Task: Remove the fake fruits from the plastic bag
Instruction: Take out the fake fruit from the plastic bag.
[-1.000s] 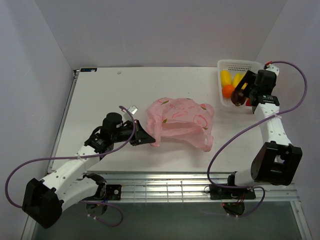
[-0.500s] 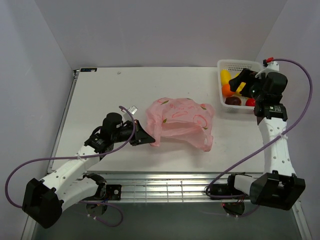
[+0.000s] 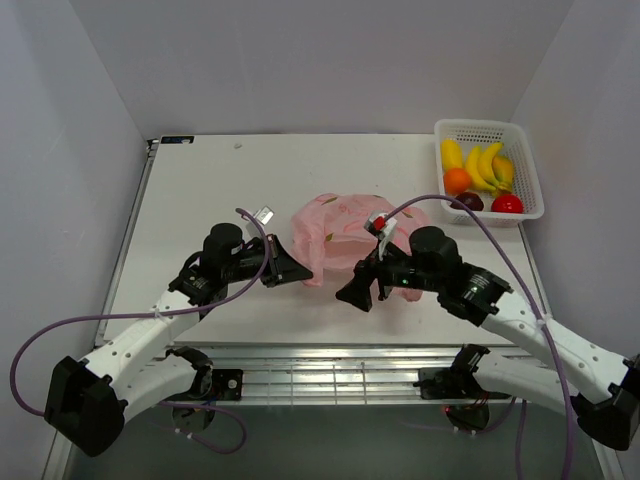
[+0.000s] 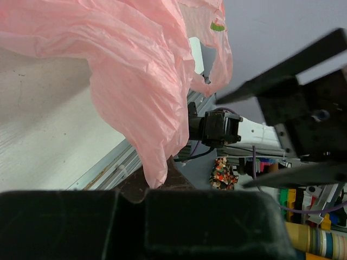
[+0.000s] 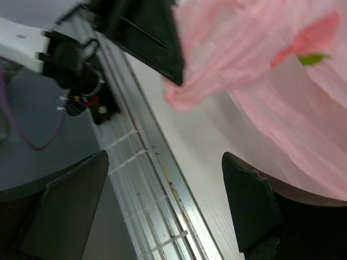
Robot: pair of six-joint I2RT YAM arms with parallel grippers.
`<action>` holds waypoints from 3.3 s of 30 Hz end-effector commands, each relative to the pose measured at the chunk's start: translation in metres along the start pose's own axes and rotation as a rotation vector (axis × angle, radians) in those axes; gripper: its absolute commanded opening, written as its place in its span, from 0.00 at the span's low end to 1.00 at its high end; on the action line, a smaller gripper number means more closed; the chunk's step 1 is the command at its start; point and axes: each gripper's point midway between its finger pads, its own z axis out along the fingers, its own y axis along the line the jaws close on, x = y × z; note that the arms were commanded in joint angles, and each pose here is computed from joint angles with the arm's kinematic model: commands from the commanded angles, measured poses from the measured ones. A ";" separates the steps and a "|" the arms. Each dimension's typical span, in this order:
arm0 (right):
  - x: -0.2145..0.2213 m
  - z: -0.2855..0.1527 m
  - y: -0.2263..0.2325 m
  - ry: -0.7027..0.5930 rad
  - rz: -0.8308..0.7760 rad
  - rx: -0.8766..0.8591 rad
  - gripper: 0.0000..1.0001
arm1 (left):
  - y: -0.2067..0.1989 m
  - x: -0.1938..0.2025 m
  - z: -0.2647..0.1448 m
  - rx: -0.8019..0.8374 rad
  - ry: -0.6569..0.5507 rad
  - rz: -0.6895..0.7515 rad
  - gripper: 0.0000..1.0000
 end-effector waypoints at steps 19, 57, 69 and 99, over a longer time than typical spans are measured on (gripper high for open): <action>0.003 0.026 -0.191 -0.174 0.195 1.009 0.90 | -0.034 -0.002 -0.010 0.110 -0.010 -0.003 0.00; -0.011 0.217 -0.114 -0.289 -0.269 -0.070 0.90 | -0.032 -0.013 -0.006 0.041 -0.026 -0.038 0.00; -0.015 0.250 -0.115 -0.298 -0.208 0.050 0.90 | -0.080 -0.035 -0.019 0.141 -0.074 0.020 0.00; 0.121 0.289 -0.082 0.182 -0.148 0.163 0.72 | -0.063 -0.021 -0.034 0.090 -0.108 0.009 0.00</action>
